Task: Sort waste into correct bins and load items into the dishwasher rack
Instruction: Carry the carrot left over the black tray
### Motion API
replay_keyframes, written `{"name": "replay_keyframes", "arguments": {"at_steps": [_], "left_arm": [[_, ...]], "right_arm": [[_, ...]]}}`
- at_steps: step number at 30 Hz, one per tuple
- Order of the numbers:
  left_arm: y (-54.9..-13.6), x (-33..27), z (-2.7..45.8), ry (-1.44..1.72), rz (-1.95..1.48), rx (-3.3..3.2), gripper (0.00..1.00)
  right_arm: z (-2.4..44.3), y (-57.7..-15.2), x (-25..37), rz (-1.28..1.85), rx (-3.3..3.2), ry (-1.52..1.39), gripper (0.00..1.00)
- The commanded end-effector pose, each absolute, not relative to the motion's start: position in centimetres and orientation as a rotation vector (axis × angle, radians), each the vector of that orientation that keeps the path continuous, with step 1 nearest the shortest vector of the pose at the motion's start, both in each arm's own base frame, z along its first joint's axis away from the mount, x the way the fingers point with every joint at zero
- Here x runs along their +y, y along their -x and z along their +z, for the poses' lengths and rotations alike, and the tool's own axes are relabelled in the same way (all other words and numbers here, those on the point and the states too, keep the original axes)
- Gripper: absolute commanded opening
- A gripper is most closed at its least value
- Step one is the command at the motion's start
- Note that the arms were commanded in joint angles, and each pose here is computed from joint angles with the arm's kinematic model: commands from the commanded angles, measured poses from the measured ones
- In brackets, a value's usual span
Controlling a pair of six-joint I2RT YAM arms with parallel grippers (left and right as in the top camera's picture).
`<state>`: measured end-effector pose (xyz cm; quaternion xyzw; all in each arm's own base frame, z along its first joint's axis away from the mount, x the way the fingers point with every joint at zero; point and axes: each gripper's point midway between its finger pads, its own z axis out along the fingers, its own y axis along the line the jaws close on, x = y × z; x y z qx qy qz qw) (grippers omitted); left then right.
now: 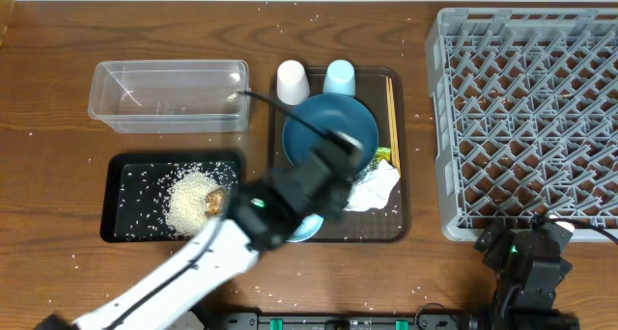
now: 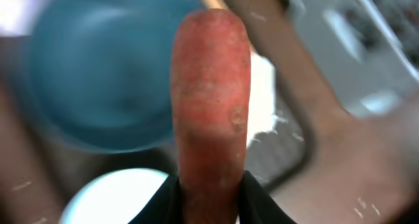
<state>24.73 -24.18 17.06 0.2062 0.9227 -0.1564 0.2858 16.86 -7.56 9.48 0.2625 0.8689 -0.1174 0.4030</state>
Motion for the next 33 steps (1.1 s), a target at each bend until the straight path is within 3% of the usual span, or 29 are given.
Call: {"name": "replay_keyframes", "arguments": {"at_steps": [1,17,25,33], "left_arm": [[-26.8,-19.7,17.7,-0.268,-0.376,2.503,0.19],[-28.5,0.5,14.6,0.851,-0.115,2.556,0.19],[-26.1,4.9,11.1,1.355,-0.090,2.423,0.19],[-25.9,6.5,9.0,1.489,-0.086,2.345,0.19]], "right_arm": [[10.0,-16.8,-7.8,-0.314,2.183,-0.662,0.99],[10.0,-16.8,-7.8,-0.313,2.183,-0.662,0.99],[10.0,-16.8,-7.8,-0.314,2.183,-0.662,0.99],[10.0,-16.8,-7.8,-0.314,2.183,-0.662,0.99]]}}
